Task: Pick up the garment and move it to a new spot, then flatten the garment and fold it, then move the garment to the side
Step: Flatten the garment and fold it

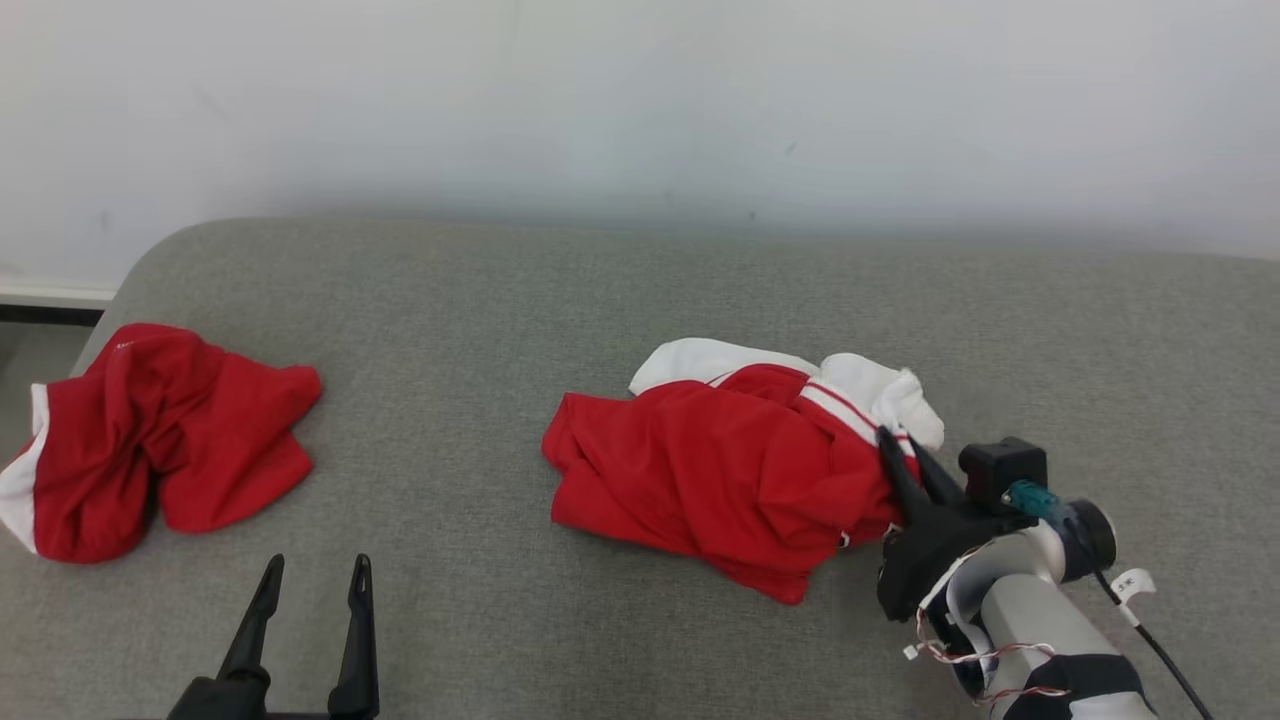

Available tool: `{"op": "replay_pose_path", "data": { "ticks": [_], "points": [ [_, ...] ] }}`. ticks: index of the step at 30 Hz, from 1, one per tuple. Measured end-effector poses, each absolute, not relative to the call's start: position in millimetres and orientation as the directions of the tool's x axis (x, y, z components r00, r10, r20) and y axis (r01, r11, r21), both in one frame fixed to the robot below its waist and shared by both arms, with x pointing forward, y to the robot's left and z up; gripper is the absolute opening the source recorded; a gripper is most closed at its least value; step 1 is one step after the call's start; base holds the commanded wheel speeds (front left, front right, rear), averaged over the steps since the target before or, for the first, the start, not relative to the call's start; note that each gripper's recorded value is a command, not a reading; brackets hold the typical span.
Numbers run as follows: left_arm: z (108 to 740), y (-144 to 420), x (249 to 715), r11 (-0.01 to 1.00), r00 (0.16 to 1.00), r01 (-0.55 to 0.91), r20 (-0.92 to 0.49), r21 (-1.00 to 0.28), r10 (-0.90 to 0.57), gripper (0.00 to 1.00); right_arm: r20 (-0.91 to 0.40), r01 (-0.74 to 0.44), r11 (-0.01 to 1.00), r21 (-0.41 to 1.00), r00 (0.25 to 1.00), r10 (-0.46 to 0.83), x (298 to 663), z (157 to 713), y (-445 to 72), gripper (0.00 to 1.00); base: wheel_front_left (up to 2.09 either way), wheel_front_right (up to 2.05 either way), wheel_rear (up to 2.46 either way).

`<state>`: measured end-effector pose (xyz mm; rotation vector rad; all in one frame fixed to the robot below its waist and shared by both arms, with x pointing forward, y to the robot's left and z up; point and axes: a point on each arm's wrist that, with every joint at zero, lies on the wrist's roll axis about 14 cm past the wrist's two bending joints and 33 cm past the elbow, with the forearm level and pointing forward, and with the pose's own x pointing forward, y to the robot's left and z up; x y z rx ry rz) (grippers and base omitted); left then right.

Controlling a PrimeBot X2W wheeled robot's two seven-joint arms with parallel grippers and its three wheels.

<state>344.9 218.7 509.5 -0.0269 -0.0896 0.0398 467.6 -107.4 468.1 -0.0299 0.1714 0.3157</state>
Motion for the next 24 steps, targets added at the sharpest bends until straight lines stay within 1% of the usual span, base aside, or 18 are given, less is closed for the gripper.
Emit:
{"op": "replay_pose_path", "data": {
  "ticks": [4,6,9,13,16,20,23,24],
  "points": [
    [513.7,214.4,347.5,0.999,0.994,-0.024,0.103,-0.030,0.027,1.00,-0.049,-0.302,0.953,-0.026,0.953,0.300,471.3,503.3,-115.9,0.00,0.00,0.00,0.00],
    [514.3,212.3,348.2,0.999,0.994,-0.017,0.105,-0.030,0.020,1.00,0.011,-0.293,0.956,-0.026,0.956,0.293,466.3,517.7,-121.2,0.00,0.00,0.00,0.00],
    [513.6,206.5,349.8,0.999,0.995,-0.001,0.104,-0.034,0.004,1.00,0.092,-0.262,0.965,-0.024,0.960,0.263,452.4,534.6,-137.0,0.00,0.00,0.00,0.00],
    [512.9,198.8,353.3,0.999,0.995,0.019,0.103,-0.042,-0.015,1.00,0.146,-0.238,0.971,-0.021,0.960,0.238,423.8,540.2,-148.2,0.00,0.00,0.00,0.00],
    [511.7,193.8,356.3,0.998,0.995,0.033,0.100,-0.046,-0.029,1.00,0.143,-0.218,0.976,0.001,0.966,0.215,400.6,531.9,-153.5,0.00,0.00,0.00,0.00],
    [510.3,188.6,359.5,0.998,0.995,0.047,0.096,-0.051,-0.042,1.00,0.077,-0.190,0.981,0.046,0.980,0.186,369.9,505.0,-155.8,0.00,0.00,0.00,0.00],
    [509.8,185.0,362.0,0.997,0.994,0.060,0.095,-0.053,-0.055,1.00,0.020,-0.189,0.979,0.080,0.982,0.188,351.4,485.5,-149.0,0.00,0.00,0.00,0.00],
    [509.5,183.6,362.9,0.997,0.994,0.064,0.094,-0.053,-0.059,1.00,-0.008,-0.186,0.978,0.090,0.982,0.187,345.6,476.3,-147.6,0.26,0.00,0.00,0.00]
  ]
}}
